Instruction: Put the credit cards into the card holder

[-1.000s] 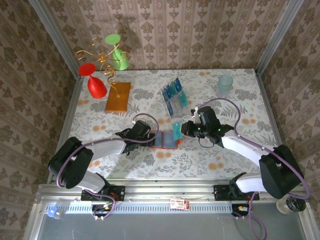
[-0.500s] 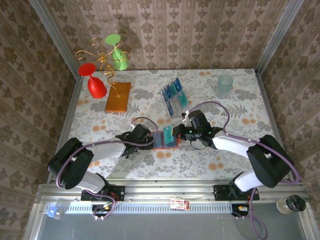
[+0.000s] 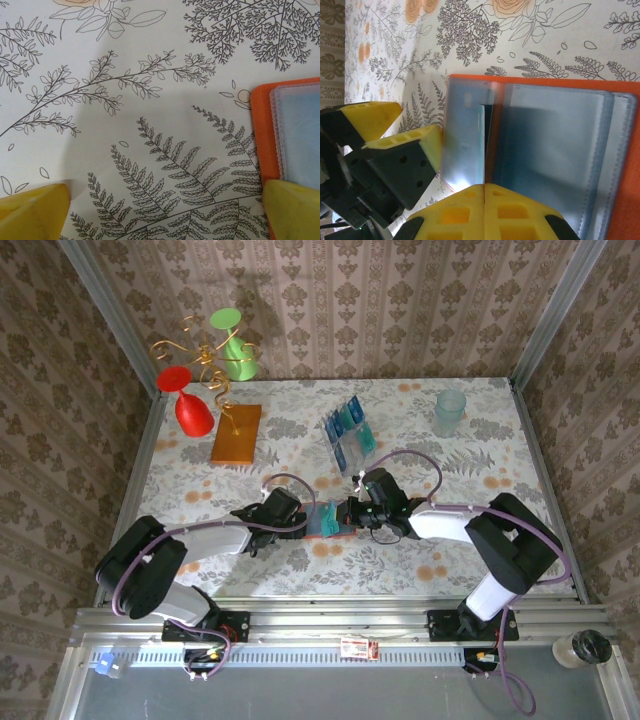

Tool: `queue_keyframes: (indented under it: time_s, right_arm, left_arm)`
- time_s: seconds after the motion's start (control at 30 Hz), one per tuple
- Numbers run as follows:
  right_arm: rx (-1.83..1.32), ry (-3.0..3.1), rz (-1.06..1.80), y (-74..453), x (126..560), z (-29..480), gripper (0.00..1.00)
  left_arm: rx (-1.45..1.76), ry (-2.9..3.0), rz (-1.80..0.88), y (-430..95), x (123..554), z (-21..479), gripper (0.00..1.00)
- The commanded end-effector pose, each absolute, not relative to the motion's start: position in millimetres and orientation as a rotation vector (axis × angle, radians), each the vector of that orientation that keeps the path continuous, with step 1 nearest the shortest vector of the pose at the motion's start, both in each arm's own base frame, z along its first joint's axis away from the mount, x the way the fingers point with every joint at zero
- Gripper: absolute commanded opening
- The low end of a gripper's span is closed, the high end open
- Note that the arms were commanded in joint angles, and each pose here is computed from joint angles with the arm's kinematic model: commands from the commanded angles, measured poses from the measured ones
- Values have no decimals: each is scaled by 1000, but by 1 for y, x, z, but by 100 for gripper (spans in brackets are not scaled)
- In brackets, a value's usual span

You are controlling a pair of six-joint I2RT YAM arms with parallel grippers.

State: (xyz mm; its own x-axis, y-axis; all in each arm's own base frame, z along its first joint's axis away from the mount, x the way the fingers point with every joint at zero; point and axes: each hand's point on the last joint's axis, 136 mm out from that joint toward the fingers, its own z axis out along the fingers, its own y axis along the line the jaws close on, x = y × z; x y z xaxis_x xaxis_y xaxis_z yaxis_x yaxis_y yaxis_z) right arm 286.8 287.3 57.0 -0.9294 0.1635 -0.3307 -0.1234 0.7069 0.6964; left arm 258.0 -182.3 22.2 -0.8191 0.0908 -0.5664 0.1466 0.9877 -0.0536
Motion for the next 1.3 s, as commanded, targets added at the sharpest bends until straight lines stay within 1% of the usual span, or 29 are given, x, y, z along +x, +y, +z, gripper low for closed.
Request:
queue_keyframes:
  time_s: [0.0,0.27,0.57,0.7,0.9,1.27]
  right_arm:
    - [42,2510,1084,294,297,63,0]
    - [44,2522,1081,293,295,59,0]
    - [41,2513,1095,294,296,65,0]
    - [33,2486,1102,294,300,78,0]
    - [83,2404,1074,277,313,99,0]
    - [169,2329,1123,276,323,95,0]
  left_arm:
    - [154,2514,-151,-186,258,37,100]
    - [165,2485,-209,-201,265,52,100]
    - [171,2523,-176,-199,257,32,100]
    - [167,2543,-149,-193,252,22,100]
    - [150,2552,-130,-188,249,16,100]
    - [133,2556,-122,-185,248,14,100]
